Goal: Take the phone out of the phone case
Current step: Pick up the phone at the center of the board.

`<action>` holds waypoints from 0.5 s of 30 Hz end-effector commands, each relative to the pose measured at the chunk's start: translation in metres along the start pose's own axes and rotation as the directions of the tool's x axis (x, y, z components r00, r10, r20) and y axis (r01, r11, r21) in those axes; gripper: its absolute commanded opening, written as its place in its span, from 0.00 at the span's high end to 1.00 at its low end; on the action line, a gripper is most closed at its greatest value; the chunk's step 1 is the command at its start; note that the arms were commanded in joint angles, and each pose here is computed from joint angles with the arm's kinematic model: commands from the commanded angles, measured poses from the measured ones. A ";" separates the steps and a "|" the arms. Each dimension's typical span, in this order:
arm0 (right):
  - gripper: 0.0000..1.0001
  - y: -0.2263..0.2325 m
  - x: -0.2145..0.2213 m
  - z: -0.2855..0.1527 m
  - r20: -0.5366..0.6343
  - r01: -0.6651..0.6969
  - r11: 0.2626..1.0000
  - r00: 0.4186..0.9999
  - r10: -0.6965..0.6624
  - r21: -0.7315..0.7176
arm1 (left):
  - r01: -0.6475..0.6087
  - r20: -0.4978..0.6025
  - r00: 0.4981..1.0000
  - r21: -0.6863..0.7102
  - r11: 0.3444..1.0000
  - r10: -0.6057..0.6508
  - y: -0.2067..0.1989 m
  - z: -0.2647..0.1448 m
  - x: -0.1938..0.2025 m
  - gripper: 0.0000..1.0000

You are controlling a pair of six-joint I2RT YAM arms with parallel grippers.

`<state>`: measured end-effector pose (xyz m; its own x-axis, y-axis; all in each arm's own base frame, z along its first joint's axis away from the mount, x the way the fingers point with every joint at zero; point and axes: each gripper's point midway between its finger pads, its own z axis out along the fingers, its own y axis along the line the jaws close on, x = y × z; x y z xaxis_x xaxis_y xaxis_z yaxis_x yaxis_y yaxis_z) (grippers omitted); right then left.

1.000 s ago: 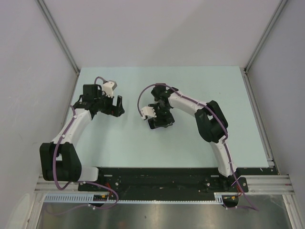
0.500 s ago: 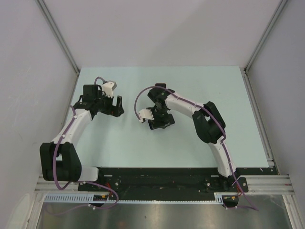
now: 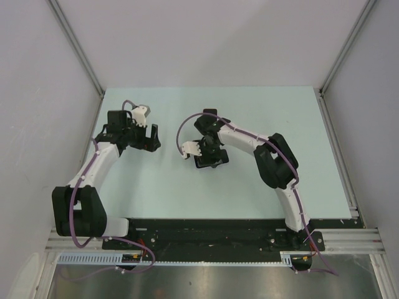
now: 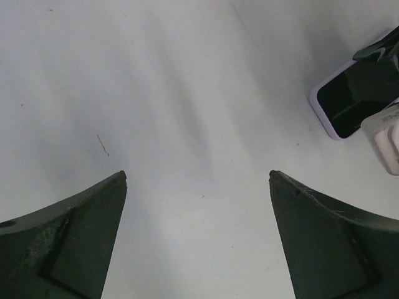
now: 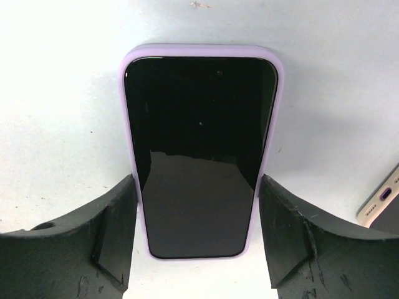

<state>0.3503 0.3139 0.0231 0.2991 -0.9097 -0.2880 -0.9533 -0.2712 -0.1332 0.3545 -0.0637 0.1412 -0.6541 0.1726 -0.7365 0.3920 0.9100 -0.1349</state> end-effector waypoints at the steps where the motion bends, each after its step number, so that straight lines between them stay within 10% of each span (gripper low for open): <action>1: 0.89 -0.001 0.002 0.004 0.004 -0.055 0.996 0.998 0.055 0.074 | 0.024 0.030 0.999 -0.019 1.000 -0.024 0.006 -0.001 -0.008 0.00; 15: 1.00 -0.019 -0.008 -0.041 0.233 -0.308 0.905 0.941 0.245 0.294 | 0.086 0.008 0.996 0.240 0.967 -0.091 -0.032 0.015 -0.012 0.00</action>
<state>0.3484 0.3014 0.0322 0.1308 -0.9058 -0.4030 -0.9658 -0.0245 -0.2583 0.3512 -0.0815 0.1261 -0.7071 0.1201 -0.6969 0.4116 0.8712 -0.2675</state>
